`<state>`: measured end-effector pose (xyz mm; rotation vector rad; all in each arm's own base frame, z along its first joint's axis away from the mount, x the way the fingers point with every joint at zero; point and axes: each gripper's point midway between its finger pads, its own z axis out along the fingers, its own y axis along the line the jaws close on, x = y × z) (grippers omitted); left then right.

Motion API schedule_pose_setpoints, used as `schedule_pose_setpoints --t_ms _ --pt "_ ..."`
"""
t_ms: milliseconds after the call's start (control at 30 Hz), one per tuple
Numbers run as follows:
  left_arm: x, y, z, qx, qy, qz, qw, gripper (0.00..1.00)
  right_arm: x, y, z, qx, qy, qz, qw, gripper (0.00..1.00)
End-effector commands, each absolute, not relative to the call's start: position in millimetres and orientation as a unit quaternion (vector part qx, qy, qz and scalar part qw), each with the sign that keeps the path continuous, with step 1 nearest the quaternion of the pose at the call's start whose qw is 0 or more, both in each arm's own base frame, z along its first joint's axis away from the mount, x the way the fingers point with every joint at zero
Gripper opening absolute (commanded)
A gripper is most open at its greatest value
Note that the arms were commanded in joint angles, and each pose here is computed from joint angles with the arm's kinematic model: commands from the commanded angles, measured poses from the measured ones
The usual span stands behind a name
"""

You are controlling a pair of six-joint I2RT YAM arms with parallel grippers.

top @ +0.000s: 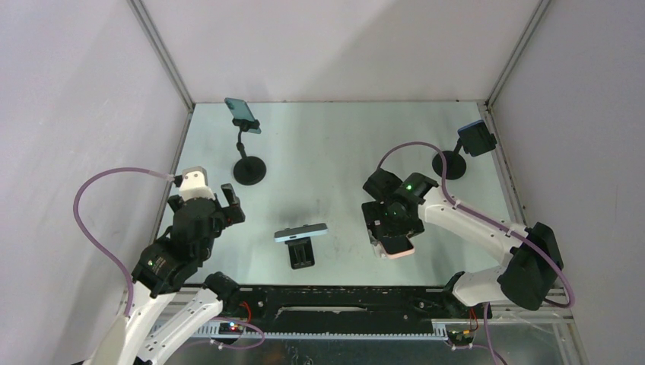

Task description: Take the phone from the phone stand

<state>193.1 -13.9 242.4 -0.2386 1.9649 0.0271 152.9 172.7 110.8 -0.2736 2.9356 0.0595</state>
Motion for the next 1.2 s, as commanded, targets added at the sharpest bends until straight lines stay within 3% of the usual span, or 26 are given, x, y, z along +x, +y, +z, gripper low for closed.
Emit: schedule_pose_setpoints --t_ms 0,267,767,1167 --pt "197.3 -14.8 246.6 -0.098 0.824 0.01 0.559 0.98 152.9 175.1 110.9 -0.096 0.99 0.022 0.099 0.94" --pt "197.3 -15.2 246.6 -0.097 0.824 0.009 0.558 0.98 153.1 175.9 111.8 -0.098 0.99 0.025 0.101 0.89" --pt "197.6 -15.1 246.1 -0.095 0.824 0.011 0.558 0.98 153.3 178.4 105.5 -0.109 0.989 0.018 0.093 0.91" --pt "197.4 -15.3 246.2 -0.095 0.824 0.01 0.558 0.98 152.9 178.2 108.0 -0.114 0.988 0.02 0.098 0.74"
